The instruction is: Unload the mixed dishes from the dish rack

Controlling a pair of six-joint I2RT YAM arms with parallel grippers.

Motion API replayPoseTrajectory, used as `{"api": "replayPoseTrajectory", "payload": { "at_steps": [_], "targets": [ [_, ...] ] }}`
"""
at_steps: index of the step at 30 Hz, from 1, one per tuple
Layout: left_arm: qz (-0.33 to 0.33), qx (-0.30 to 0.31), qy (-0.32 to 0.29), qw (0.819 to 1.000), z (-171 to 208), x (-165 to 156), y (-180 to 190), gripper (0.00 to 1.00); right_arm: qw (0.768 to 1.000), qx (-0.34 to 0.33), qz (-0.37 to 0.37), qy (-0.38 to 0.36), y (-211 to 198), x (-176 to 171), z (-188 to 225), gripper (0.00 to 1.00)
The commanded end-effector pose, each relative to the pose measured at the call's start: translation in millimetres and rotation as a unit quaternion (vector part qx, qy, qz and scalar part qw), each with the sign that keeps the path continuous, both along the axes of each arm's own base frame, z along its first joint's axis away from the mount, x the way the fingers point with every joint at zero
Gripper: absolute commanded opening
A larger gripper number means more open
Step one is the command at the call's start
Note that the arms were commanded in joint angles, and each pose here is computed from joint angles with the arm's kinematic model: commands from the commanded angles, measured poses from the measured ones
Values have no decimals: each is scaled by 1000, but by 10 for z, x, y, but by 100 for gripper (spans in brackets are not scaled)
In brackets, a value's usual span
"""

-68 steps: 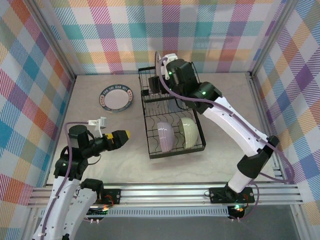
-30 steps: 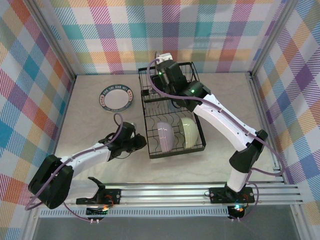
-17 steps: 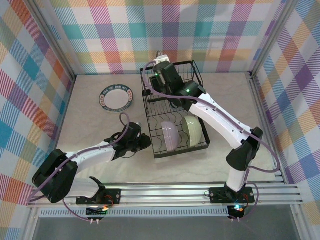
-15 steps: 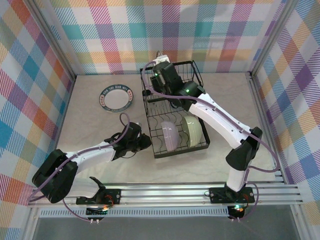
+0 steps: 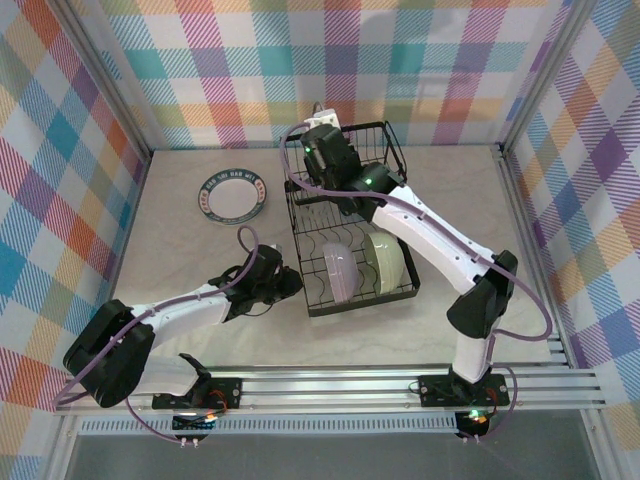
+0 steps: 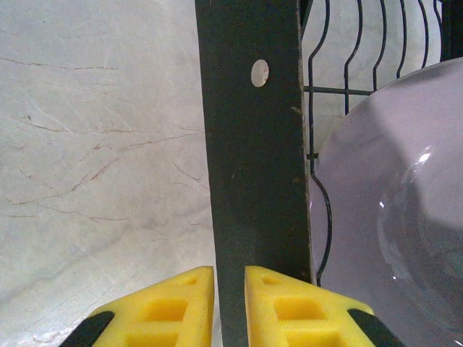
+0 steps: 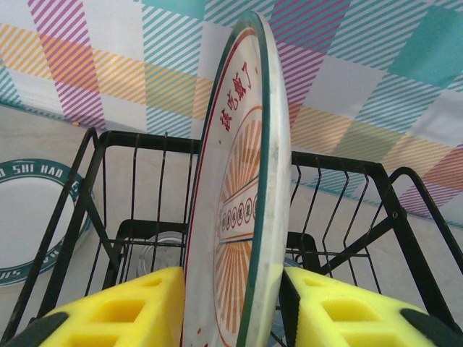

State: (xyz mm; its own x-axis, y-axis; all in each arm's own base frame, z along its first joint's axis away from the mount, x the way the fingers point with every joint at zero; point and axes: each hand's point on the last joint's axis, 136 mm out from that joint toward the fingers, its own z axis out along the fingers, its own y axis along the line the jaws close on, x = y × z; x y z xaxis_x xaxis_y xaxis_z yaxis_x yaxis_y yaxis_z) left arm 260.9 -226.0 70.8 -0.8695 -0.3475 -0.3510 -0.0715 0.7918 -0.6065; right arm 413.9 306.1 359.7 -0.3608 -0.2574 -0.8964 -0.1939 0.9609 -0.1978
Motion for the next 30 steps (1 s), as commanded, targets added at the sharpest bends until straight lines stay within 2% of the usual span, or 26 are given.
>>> {"api": "replayPoseTrajectory", "payload": {
  "at_steps": [1, 11, 22, 30],
  "targets": [
    [-1, -17, -14, 1000, 44, 11, -89, 19, 999, 17, -27, -24, -43, 79, 142, 37],
    [1, -15, -10, 1000, -10, 8, -149, 19, 995, 55, -64, -47, -58, 90, 213, 21],
    [4, -15, -6, 1000, -35, 2, -150, 19, 988, 43, -112, -95, -244, 112, 404, 1],
    [5, -13, -6, 1000, -32, 2, -145, 20, 981, 18, -133, -141, -368, 126, 632, 0]
  ]
}}
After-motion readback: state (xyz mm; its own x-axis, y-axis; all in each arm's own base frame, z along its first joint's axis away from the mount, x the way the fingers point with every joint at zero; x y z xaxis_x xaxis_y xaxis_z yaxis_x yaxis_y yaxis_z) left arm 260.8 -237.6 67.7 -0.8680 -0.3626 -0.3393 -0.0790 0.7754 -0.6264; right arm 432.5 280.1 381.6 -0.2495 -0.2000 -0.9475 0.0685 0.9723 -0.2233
